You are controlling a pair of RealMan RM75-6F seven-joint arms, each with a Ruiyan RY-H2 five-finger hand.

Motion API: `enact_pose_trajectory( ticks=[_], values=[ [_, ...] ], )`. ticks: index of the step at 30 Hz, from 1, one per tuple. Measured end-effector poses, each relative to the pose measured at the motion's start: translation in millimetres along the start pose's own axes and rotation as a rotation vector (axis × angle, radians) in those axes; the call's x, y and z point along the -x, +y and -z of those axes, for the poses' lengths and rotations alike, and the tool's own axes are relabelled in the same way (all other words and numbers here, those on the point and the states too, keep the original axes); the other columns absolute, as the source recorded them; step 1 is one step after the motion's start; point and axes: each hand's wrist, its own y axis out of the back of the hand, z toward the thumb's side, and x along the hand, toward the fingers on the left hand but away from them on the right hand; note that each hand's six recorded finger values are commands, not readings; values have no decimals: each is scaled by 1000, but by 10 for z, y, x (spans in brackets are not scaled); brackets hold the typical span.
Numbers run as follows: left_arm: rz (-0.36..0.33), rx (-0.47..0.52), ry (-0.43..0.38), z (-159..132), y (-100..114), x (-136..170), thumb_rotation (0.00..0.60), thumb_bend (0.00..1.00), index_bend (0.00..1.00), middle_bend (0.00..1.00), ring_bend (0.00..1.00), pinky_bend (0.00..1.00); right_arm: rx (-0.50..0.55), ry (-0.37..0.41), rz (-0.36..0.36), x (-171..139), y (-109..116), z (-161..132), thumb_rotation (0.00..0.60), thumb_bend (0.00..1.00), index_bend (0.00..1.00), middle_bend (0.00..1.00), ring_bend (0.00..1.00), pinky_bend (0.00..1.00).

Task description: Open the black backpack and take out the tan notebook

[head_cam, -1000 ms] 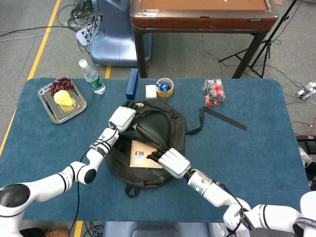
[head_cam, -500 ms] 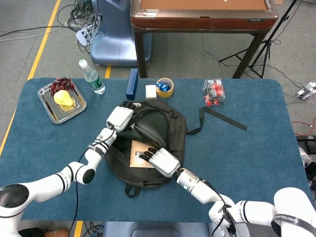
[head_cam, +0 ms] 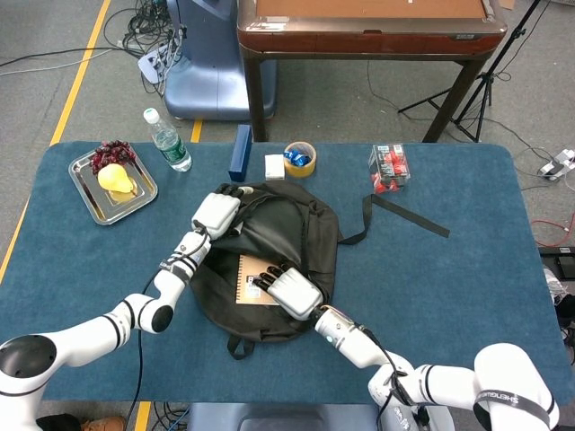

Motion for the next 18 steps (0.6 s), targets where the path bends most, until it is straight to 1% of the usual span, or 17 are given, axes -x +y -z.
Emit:
enact_pose_trajectory(
  ticks=[10,18],
  values=[
    [17,-8,12,43,-46,-10,600,672,585,154,104,60,14,-20,15,67,-115,-36,600,185,243,250,193,277],
    [21,-12,12,37,-64,-8,600,673,584,154,104,60,-10,-25,34,117,-186,-71,600,183,243,250,192,277]
  ],
)
